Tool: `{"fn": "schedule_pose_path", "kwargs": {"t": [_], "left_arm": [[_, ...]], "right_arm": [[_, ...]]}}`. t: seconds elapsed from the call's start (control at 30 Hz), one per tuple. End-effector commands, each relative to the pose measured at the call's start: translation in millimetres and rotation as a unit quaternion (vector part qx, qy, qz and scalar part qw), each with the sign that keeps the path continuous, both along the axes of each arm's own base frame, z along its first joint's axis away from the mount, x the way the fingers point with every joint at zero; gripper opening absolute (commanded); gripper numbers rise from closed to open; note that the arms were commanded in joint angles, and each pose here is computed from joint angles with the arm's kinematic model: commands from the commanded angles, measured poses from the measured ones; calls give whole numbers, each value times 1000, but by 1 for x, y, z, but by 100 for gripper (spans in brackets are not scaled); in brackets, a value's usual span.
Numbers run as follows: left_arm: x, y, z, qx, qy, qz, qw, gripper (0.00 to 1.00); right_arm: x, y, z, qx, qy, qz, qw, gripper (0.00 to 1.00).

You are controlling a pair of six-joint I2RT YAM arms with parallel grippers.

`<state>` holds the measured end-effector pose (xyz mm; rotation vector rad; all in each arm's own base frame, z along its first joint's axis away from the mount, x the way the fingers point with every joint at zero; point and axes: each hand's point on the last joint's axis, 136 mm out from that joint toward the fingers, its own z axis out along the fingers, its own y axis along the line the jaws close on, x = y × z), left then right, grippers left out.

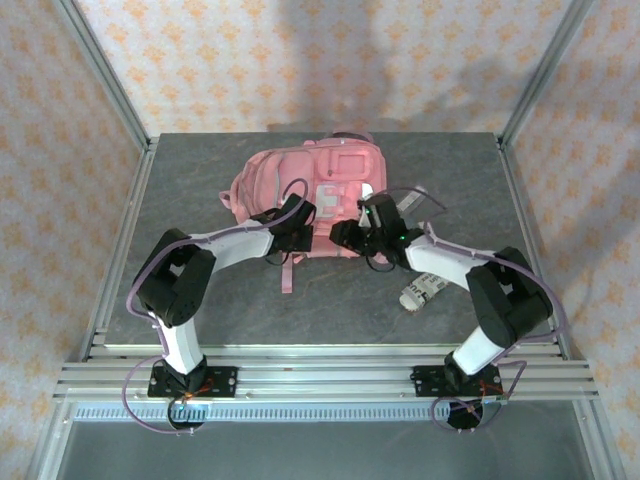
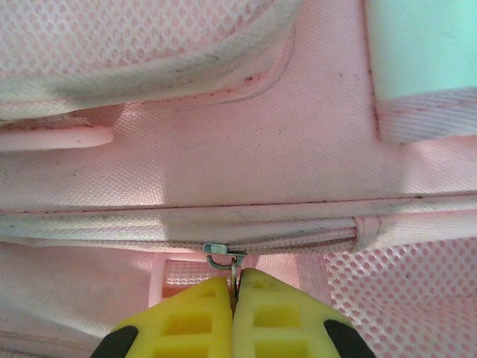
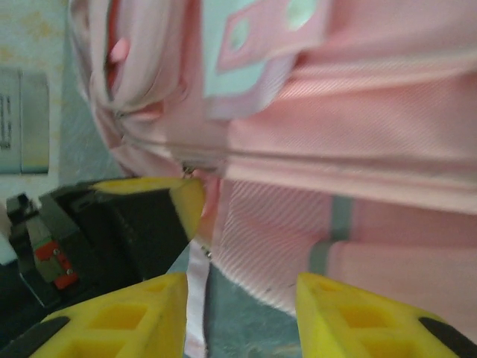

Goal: Pack the student bag

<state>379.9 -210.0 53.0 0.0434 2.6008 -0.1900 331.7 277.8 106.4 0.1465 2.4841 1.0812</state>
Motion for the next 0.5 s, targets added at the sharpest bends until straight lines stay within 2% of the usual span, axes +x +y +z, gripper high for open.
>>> {"fn": "schedule_pose_path", "kwargs": {"t": [0.0, 0.27, 0.47], "left_arm": [[-21, -21, 7, -28, 19, -29, 999, 0], [-28, -41, 19, -54, 7, -39, 998, 0], [-29, -29, 15, -23, 3, -29, 999, 0]], "right_arm": [[0, 9, 1, 53, 24, -23, 998, 47], [26, 26, -6, 108, 52, -63, 991, 49], [47, 20, -33, 117, 105, -133, 979, 47]]}}
